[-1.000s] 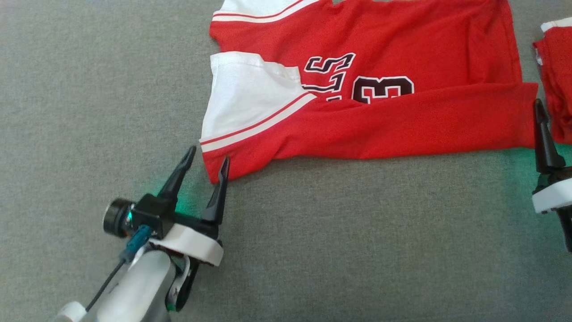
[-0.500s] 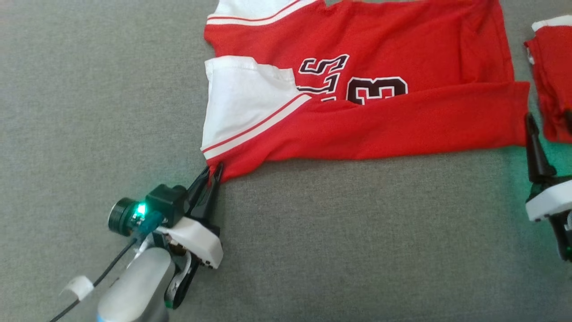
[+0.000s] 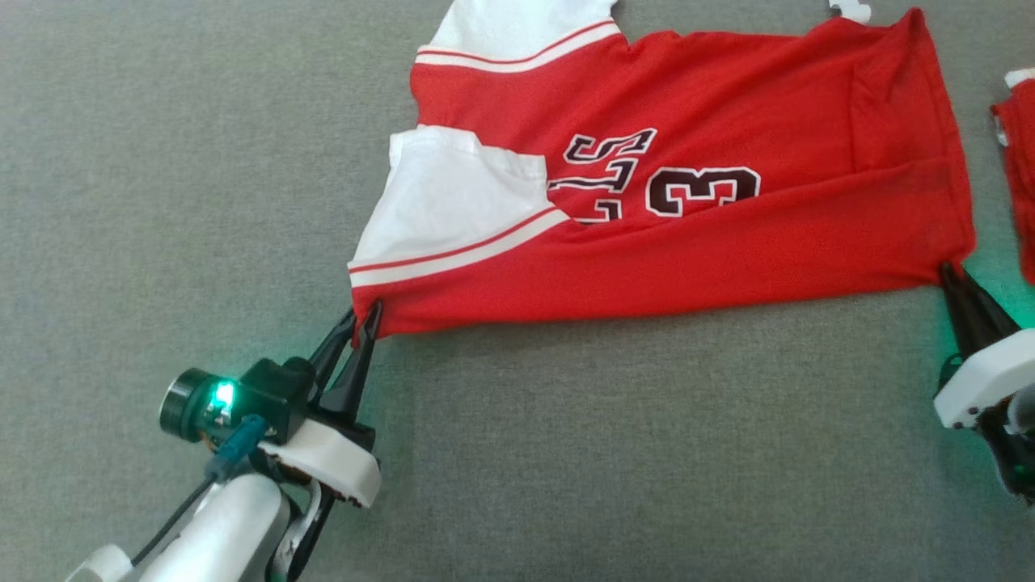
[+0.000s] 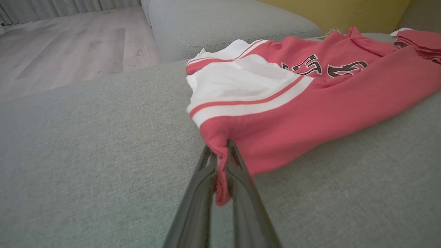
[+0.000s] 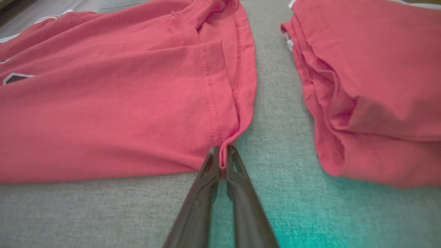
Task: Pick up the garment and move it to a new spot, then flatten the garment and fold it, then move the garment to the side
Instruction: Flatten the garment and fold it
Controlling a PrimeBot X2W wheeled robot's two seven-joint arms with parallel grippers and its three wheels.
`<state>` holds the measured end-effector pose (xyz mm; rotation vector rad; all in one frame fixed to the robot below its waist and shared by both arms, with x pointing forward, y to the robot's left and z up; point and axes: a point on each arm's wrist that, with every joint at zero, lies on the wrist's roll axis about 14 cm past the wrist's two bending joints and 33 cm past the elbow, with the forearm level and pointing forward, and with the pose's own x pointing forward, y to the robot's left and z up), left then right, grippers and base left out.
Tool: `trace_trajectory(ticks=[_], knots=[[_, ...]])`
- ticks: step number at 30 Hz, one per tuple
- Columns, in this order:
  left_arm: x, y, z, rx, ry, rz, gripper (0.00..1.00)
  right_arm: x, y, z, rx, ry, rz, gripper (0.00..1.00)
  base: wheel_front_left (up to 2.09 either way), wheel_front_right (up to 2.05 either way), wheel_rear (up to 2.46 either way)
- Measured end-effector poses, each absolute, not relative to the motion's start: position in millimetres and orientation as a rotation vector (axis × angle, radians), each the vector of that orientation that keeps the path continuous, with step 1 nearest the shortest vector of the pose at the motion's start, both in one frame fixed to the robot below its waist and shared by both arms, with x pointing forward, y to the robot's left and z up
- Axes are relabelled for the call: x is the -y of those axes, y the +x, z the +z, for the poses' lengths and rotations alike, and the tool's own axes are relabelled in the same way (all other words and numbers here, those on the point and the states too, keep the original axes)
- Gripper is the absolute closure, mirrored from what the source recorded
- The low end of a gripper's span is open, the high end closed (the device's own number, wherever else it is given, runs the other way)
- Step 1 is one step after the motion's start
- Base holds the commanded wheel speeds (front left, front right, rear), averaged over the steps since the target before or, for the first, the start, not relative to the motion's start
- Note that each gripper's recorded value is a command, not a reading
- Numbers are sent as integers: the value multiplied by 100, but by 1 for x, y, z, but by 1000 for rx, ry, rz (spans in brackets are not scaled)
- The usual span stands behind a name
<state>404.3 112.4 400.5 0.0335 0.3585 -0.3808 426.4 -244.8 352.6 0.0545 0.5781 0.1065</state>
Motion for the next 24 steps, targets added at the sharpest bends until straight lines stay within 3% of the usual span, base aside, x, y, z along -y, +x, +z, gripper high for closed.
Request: trace_trajectory(ticks=[8,24], knots=[[-117,383,404,-372,10,-350,100,251,417,366,-569,45,145,100,0,0,0],[-97,310,389,-498,-108,-351,100,288,324,373,-736,-50,182,100,0,0,0]])
